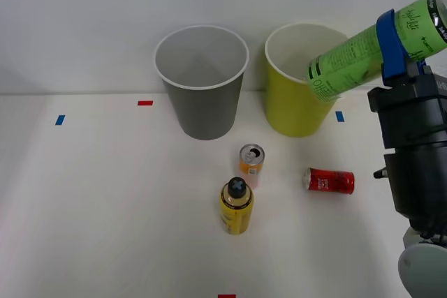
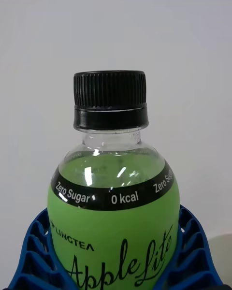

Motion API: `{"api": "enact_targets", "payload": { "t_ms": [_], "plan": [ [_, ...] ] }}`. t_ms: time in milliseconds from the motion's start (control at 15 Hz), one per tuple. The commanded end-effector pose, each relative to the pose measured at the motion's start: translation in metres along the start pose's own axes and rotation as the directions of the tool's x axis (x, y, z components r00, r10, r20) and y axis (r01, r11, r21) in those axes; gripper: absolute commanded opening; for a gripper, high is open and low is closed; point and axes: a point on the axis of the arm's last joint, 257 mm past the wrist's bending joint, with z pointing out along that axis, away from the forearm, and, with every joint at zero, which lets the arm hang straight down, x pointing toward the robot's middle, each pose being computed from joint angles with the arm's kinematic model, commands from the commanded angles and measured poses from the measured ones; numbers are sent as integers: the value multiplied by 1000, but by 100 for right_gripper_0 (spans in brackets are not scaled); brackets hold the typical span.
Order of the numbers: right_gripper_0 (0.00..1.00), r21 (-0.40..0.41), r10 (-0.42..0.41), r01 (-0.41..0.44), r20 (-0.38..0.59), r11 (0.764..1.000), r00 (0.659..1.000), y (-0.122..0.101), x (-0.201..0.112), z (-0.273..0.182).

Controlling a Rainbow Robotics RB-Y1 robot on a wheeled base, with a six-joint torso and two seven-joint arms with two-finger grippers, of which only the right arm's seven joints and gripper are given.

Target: Put cans in the gray bin, plastic bottles in the light green bin

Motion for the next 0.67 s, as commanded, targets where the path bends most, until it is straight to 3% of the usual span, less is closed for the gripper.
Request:
{"api": "enact_targets", "payload": {
  "t_ms": [67, 333, 667],
  "plan": [
    [0, -1, 1, -1, -30, 1000, 1000, 1, 0, 20],
    [0, 12, -20, 21, -84, 1000, 996, -4, 1, 42],
    [0, 58, -14, 19, -71, 998, 997, -33, 21, 75]
  ]
}}
